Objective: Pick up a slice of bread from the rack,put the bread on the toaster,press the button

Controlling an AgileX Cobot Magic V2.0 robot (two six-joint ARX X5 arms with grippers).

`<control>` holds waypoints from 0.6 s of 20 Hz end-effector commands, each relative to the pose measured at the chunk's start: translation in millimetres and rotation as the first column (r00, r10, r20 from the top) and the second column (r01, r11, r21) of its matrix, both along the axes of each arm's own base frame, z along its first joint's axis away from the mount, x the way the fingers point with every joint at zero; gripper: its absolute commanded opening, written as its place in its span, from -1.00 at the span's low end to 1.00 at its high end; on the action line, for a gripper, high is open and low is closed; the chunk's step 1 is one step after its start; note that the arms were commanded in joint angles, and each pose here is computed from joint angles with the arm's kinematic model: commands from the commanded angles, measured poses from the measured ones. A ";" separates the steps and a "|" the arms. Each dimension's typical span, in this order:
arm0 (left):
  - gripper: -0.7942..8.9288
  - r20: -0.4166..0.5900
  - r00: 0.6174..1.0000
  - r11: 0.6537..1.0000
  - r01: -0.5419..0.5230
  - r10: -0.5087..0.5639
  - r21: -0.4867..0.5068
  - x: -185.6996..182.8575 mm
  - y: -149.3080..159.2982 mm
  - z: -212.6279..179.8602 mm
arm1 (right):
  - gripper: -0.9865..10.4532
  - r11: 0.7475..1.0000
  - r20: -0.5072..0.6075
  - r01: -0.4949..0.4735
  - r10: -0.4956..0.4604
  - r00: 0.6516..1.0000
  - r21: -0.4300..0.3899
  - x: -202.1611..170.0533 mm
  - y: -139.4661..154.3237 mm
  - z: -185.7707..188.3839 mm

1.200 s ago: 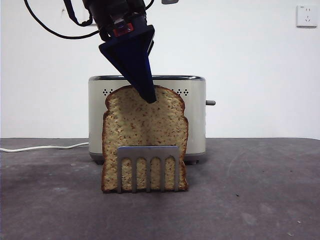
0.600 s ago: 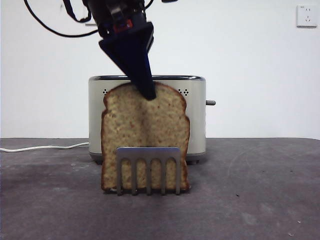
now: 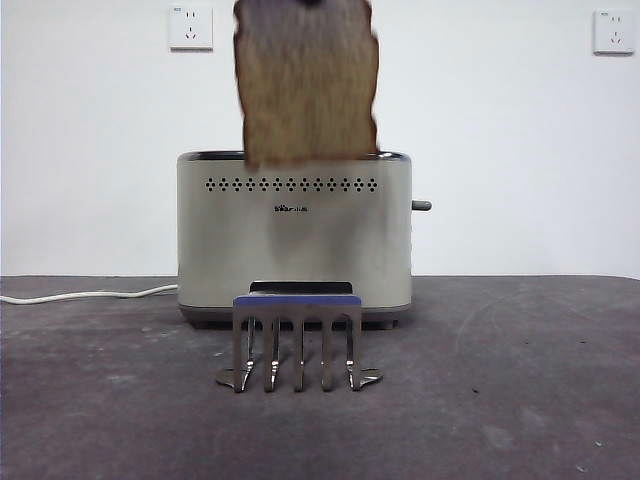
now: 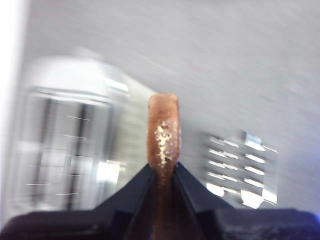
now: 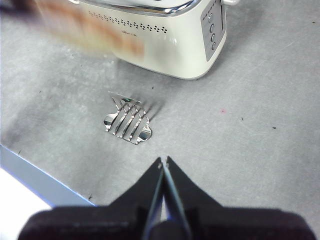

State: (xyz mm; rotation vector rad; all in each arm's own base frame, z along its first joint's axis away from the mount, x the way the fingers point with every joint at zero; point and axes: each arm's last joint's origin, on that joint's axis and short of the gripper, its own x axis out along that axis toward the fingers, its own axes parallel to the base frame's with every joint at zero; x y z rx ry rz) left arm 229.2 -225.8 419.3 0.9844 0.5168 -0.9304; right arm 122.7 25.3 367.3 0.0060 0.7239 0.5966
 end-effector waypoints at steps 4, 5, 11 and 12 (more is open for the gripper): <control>-0.85 0.268 0.963 1.000 0.002 0.003 -0.021 0.6 7.0 44.2 | -0.85 1.000 0.006 -0.008 0.008 1.000 -0.004 0.0 0.3 0.7; -0.85 0.292 0.956 1.000 0.012 -0.012 0.000 4.2 9.9 45.1 | -0.85 1.000 0.006 -0.008 0.008 1.000 -0.004 0.0 0.3 0.7; -0.85 0.269 0.963 0.999 0.009 -0.022 0.051 32.0 21.3 33.1 | -0.85 1.000 0.005 -0.008 0.008 1.000 -0.004 0.0 0.3 0.7; -0.85 0.247 0.968 0.999 0.028 -0.035 0.035 37.3 23.3 30.4 | -0.85 1.000 0.005 -0.008 0.008 1.000 -0.004 0.1 0.3 0.7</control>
